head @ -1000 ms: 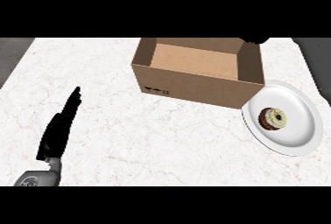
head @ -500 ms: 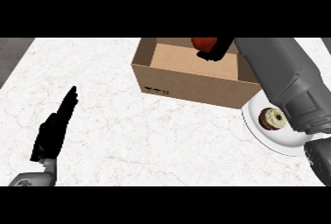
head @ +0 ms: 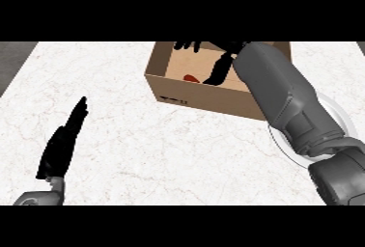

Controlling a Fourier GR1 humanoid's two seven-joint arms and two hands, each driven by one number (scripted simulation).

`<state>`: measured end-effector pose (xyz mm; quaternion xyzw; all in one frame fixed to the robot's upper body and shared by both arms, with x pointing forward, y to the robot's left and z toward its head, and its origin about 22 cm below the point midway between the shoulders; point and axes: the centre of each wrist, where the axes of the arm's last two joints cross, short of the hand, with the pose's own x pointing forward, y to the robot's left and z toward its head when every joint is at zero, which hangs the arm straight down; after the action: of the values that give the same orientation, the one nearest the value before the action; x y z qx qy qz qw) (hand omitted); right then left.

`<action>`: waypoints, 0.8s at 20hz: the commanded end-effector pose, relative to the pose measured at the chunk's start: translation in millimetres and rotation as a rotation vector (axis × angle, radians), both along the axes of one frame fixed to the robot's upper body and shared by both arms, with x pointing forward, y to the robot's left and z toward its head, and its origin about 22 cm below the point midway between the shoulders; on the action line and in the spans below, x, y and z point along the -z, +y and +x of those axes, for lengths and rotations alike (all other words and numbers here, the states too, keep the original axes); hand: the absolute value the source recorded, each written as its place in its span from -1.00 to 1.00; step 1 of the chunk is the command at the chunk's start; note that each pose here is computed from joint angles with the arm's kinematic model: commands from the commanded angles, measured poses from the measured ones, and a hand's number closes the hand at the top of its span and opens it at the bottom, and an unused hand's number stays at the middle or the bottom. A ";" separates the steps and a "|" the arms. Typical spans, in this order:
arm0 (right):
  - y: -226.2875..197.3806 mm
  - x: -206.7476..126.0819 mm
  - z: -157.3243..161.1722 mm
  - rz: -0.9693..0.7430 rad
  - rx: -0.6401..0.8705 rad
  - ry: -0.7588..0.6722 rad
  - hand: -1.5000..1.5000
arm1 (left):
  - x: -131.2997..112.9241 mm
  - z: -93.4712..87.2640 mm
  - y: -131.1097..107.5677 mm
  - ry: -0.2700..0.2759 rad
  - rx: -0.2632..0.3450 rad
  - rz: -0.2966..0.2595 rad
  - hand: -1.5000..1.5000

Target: Pick the bell pepper from the plate and place it in the cardboard box

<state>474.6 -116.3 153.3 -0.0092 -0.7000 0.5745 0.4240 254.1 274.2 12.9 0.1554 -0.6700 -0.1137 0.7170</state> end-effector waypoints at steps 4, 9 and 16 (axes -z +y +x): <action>8.1 9.9 -2.7 0.212 0.031 0.110 -1.00 | 1.0 2.5 -6.6 0.009 0.001 -0.015 0.00; -29.0 -12.4 6.7 0.511 0.165 0.178 -1.00 | -8.1 3.8 -7.9 -0.020 -0.011 -0.003 0.00; -83.8 -37.2 12.2 0.709 0.253 0.262 -1.00 | -7.5 6.9 -10.7 -0.026 0.019 -0.007 0.00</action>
<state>484.5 -170.1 174.9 0.1124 -0.7792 0.2938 0.5422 257.3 267.9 17.2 0.1482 -0.6767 -0.1157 0.7118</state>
